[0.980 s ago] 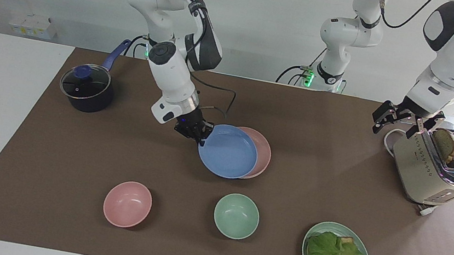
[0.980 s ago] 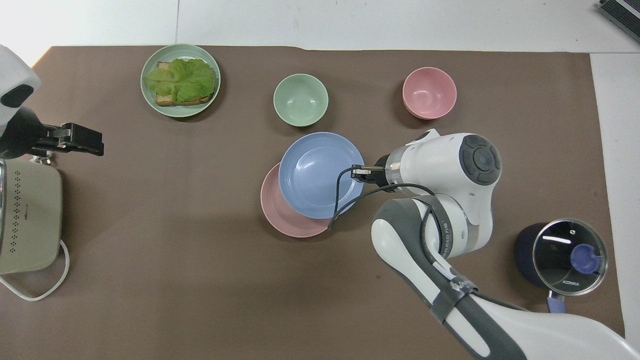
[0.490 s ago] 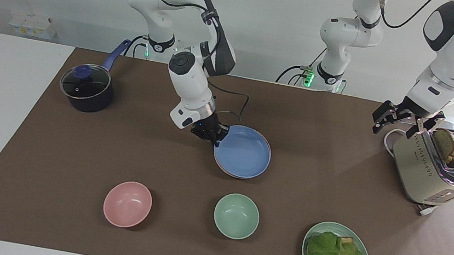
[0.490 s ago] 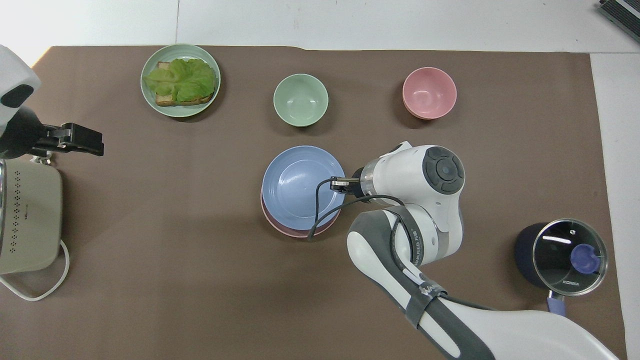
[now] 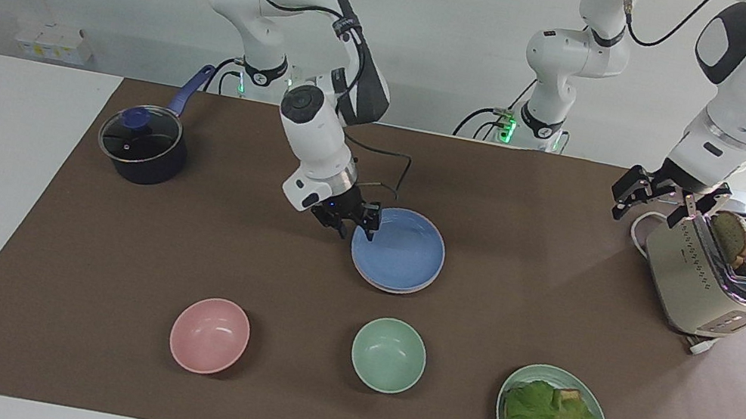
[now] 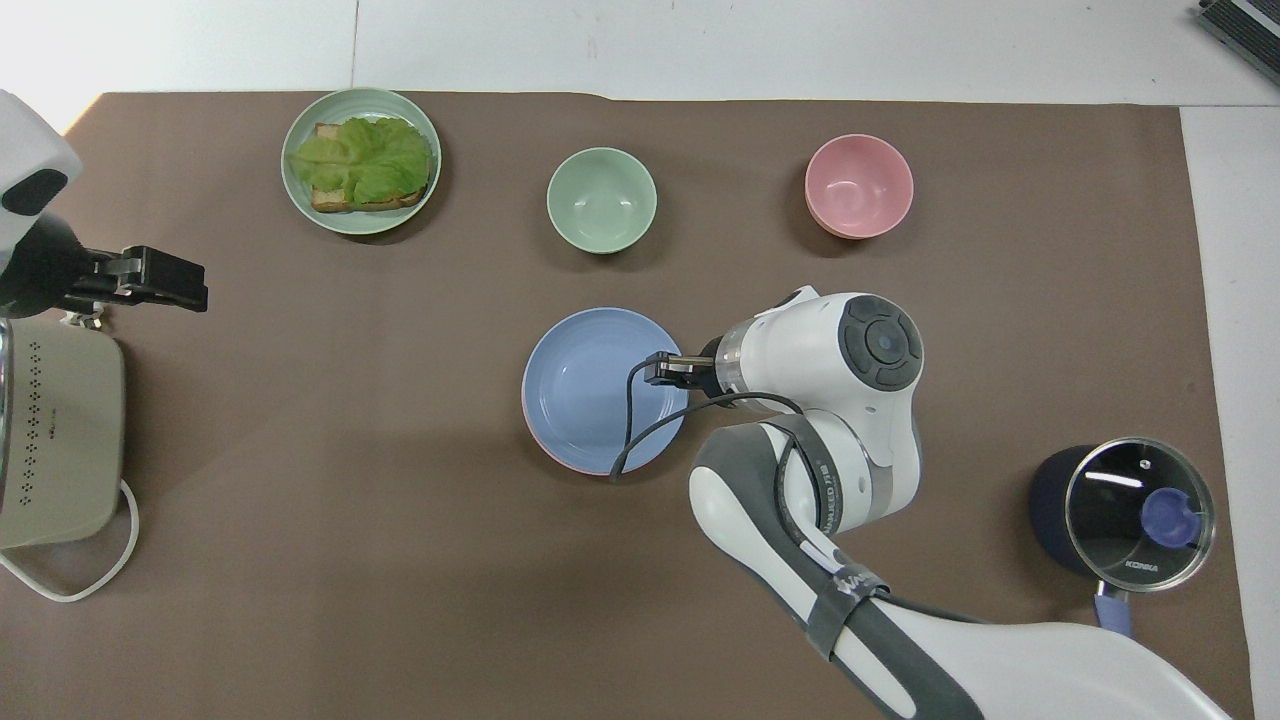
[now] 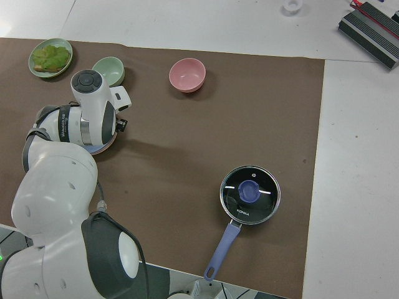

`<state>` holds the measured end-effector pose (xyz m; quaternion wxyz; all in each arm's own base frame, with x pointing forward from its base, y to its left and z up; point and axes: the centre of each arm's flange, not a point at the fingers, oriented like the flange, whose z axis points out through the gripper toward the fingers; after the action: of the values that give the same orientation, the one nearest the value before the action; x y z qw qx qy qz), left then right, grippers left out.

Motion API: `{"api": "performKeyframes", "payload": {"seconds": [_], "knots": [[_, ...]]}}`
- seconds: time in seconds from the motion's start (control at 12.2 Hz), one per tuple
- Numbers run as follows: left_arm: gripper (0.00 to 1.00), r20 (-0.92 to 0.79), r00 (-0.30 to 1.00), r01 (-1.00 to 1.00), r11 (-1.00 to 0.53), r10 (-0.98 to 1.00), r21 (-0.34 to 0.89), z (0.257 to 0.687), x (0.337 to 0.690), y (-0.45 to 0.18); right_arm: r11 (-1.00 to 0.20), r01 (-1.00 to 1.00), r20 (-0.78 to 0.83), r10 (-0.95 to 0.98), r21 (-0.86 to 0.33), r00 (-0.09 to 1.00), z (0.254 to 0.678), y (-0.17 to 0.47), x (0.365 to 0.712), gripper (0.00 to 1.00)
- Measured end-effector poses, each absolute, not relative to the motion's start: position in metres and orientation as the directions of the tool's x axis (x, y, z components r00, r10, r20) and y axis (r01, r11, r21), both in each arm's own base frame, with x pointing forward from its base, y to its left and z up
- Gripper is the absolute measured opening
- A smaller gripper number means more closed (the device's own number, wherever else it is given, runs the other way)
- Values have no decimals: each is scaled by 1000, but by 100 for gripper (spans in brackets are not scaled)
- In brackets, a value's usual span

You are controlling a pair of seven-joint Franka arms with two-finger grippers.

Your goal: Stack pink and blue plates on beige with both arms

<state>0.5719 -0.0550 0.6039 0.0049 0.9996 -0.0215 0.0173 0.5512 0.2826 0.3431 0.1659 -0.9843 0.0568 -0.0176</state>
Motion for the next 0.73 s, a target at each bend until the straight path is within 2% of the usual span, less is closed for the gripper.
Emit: {"api": "performKeyframes", "payload": {"seconds": [0.16,0.49,0.73], "knots": [[100,35,998,-43,-999,-43,9,604,572,-55,-936,-112,34,-130,-335,991,354,277,557,99],[100,35,998,-43,-999,-43,9,604,572,-55,-933,-154,67,-185,-324,981,413,219,572,100],[100,35,998,-43,-999,-43,9,604,572,-55,-971,-148,132,-174,-187,976,472,149,581,100]]}}
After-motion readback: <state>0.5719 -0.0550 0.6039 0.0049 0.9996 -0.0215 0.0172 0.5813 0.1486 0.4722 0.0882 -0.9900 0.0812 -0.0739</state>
